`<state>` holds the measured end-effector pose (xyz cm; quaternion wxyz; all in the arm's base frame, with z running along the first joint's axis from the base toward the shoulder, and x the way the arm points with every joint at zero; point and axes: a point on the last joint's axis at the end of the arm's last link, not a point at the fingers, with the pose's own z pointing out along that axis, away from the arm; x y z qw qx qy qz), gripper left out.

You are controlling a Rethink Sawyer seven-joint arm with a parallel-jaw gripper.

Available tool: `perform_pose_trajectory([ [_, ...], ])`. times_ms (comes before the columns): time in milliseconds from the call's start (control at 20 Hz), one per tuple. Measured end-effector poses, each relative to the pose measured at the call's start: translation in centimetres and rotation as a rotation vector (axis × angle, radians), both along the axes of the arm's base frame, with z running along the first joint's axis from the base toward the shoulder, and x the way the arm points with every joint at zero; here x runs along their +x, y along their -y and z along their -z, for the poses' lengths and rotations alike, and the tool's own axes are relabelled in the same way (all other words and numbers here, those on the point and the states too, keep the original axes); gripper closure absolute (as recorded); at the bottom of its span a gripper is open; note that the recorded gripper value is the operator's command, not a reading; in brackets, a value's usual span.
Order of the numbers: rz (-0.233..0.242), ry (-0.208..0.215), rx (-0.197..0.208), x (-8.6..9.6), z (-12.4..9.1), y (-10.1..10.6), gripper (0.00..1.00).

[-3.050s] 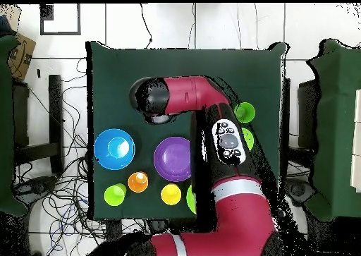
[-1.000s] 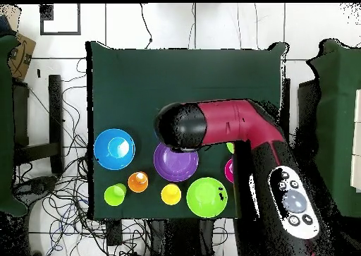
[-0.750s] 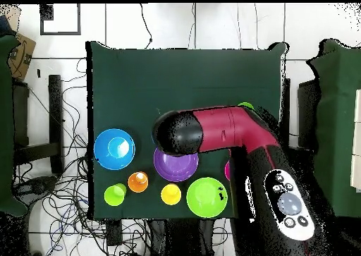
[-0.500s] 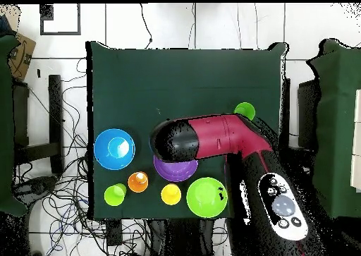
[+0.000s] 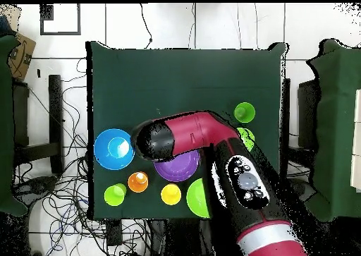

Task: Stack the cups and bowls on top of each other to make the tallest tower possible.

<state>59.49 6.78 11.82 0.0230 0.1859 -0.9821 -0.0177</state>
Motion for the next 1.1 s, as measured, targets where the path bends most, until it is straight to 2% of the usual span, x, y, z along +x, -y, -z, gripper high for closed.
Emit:
perform_pose_trajectory([
  [200,-0.013,-0.008,-0.001,-0.3,0.4,-0.8,0.00],
  [450,-0.005,-0.006,-0.003,-0.2,0.3,-0.3,0.00],
  [800,0.043,0.007,-0.009,0.3,-0.4,2.5,0.00],
  [900,0.070,0.020,-0.014,0.7,-1.1,4.1,0.00],
  [1100,0.099,0.042,-0.019,1.2,-2.3,5.6,0.00],
])
